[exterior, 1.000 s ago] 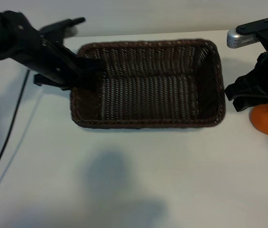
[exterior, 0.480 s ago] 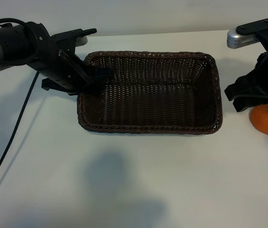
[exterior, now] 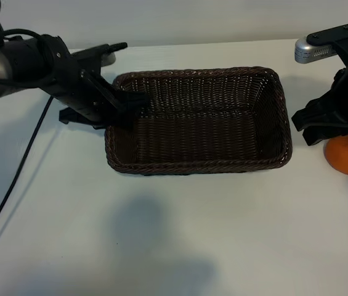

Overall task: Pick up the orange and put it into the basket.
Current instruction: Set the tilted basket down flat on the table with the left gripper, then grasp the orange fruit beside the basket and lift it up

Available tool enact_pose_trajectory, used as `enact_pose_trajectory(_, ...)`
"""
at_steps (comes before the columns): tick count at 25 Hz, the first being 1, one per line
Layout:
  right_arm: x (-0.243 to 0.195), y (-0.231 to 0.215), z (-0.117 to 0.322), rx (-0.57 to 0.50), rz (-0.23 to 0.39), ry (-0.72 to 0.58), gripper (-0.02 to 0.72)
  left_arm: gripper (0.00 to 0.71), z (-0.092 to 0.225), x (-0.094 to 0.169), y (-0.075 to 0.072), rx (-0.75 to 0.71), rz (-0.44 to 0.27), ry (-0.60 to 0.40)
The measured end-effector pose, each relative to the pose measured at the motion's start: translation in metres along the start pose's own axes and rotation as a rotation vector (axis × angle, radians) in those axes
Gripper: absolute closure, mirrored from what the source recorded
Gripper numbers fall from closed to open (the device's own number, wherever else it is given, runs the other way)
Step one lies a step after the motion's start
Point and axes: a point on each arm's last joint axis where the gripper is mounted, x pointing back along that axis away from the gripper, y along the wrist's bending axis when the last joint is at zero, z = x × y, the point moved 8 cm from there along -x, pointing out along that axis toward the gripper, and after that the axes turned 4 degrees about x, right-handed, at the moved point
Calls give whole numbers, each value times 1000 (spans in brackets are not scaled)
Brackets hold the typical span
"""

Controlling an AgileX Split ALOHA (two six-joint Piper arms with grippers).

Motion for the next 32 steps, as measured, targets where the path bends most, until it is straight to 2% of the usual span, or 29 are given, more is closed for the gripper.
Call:
enact_pose_trajectory(10,0,0,0,0,0,-1,168,572,0,-1,-2,-5,10,3)
enact_pose_trajectory(12,0,0,0,0,0,-1,168,548,0,-1,-2,-4,10,3)
enact_pose_trajectory(14,0,0,0,0,0,-2,168,459,1,-1,-2,-2,12,8)
enact_pose_trajectory(19,0,0,0,0,0,-2,168,76,3,-1,-3,1,14,25)
enact_pose_trajectory(21,0,0,0,0,0,-2,168,19,5,-1,-3,2,14,37)
enact_pose_trajectory(26,0,0,0,0,0,-2,168,19,10,7,0,-20,-9,63)
enact_pose_trajectory(32,0,0,0,0,0,-2,168,36,0,44,-2,-51,-48,-22)
